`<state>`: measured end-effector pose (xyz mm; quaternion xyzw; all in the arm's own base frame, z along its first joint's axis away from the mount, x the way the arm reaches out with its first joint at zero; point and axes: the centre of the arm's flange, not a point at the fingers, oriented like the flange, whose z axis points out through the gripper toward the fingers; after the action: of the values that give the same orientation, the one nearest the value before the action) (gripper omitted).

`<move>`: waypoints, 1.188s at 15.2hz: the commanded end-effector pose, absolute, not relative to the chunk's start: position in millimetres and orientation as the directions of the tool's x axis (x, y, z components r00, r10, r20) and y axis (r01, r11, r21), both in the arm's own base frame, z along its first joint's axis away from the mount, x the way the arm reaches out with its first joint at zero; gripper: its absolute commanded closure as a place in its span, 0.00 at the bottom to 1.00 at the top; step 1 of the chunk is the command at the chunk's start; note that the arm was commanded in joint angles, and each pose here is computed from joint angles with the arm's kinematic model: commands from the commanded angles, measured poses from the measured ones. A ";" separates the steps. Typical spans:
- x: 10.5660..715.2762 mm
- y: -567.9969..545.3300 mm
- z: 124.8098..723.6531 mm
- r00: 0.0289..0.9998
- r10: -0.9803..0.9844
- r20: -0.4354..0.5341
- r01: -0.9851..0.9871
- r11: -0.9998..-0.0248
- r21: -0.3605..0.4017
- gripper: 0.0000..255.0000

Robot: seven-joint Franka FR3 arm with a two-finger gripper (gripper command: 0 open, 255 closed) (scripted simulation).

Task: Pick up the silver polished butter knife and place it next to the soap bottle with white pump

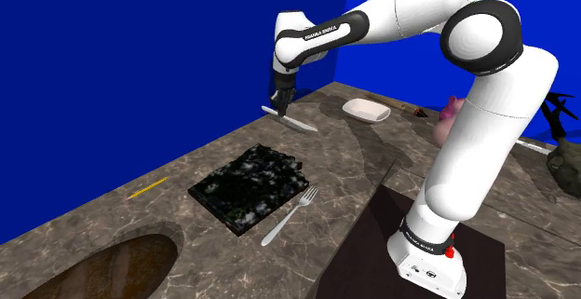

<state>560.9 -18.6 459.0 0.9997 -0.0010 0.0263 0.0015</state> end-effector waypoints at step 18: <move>561.8 -18.4 559.2 0.999 -0.002 0.052 -0.002 -1.000 0.003 1.00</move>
<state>561.5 -18.8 554.7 0.9997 -0.0010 0.0263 0.0016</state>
